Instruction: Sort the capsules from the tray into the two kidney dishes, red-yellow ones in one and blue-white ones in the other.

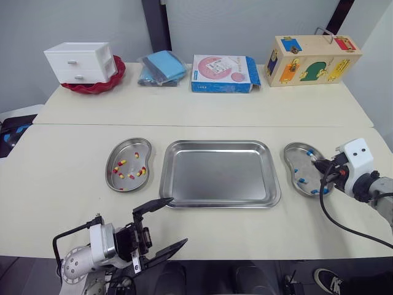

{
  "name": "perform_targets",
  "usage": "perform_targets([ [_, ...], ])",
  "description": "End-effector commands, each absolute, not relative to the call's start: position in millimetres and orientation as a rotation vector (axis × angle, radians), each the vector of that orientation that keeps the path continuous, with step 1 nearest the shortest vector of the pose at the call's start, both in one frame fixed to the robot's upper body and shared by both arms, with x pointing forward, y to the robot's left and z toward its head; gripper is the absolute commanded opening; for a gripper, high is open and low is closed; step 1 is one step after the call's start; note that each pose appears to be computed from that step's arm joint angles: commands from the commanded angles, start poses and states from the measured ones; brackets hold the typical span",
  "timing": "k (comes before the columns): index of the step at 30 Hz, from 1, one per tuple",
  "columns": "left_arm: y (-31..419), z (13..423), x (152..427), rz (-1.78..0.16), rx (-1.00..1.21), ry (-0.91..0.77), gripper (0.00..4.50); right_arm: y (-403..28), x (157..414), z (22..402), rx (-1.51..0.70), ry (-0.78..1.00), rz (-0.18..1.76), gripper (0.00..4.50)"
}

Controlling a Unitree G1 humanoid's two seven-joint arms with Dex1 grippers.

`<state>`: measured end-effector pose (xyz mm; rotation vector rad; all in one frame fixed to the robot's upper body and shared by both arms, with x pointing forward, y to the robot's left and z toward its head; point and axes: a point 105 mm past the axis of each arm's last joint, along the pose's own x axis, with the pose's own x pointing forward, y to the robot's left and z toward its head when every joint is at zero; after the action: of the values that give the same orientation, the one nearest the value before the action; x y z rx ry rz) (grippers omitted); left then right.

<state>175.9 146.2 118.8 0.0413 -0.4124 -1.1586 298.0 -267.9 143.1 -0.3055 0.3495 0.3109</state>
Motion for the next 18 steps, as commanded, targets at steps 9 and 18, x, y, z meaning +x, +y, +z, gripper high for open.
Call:
perform_targets([
  [9,136.8,129.7,174.1,-1.154,0.053,-0.449,4.5,-271.4,296.9,151.7,-0.323,0.33,0.3,0.3],
  [18,134.5,136.5,177.0,-1.153,0.056,-0.453,4.5,-272.0,296.5,152.0,-0.322,0.326,0.293,2.8],
])
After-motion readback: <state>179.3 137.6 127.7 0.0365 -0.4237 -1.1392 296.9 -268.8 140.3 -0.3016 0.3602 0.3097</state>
